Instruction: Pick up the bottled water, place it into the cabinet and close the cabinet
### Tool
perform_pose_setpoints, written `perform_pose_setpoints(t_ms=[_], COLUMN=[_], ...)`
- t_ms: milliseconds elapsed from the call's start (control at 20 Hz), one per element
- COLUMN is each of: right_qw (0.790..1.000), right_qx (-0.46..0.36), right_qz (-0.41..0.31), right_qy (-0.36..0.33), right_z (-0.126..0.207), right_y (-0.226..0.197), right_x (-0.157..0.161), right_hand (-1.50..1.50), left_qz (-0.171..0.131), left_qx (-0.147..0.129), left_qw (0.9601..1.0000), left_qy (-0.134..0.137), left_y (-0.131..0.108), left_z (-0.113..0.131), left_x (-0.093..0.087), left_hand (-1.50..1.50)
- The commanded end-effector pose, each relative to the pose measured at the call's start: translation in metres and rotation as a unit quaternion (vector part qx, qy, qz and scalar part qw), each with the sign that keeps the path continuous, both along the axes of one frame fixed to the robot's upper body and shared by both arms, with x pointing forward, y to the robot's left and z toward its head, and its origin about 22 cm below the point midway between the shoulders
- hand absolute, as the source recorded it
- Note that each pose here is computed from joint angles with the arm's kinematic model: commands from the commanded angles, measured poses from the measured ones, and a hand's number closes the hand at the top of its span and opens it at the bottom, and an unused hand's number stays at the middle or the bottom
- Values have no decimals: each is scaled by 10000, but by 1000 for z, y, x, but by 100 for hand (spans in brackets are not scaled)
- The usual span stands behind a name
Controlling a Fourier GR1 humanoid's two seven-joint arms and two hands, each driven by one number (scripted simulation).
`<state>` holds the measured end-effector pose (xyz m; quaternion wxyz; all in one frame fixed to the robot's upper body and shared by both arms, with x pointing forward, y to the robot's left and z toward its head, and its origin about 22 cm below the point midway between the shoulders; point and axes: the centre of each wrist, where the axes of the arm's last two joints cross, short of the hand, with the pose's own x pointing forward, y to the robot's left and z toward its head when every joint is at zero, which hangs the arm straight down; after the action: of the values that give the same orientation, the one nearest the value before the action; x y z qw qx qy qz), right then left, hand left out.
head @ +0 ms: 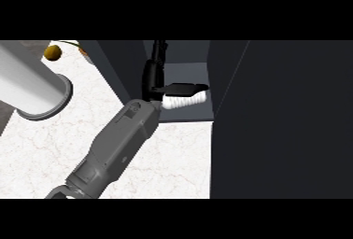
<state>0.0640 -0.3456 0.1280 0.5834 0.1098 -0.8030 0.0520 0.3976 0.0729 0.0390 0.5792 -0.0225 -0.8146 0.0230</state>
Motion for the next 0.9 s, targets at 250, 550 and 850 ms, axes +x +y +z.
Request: perform_pose_setpoints(t_ms=[250, 550, 850], right_qw=[9999, 9999, 9996], right_qx=[-58, -56, -218], right_qz=[1, -72, 175], right_qy=[-110, -143, -69], right_z=[24, 23, 26], right_y=[16, 24, 14], right_x=[-17, -20, -17], right_hand=[-150, -150, 150], left_qz=[-412, -626, -1106], left_qx=[-464, -890, -949], left_qw=[9980, 9939, 9889], left_qy=[139, 200, 294], left_y=[-18, -23, -2], left_z=[-19, -22, -35], left_x=[-68, -124, -182], left_hand=[-150, -150, 150])
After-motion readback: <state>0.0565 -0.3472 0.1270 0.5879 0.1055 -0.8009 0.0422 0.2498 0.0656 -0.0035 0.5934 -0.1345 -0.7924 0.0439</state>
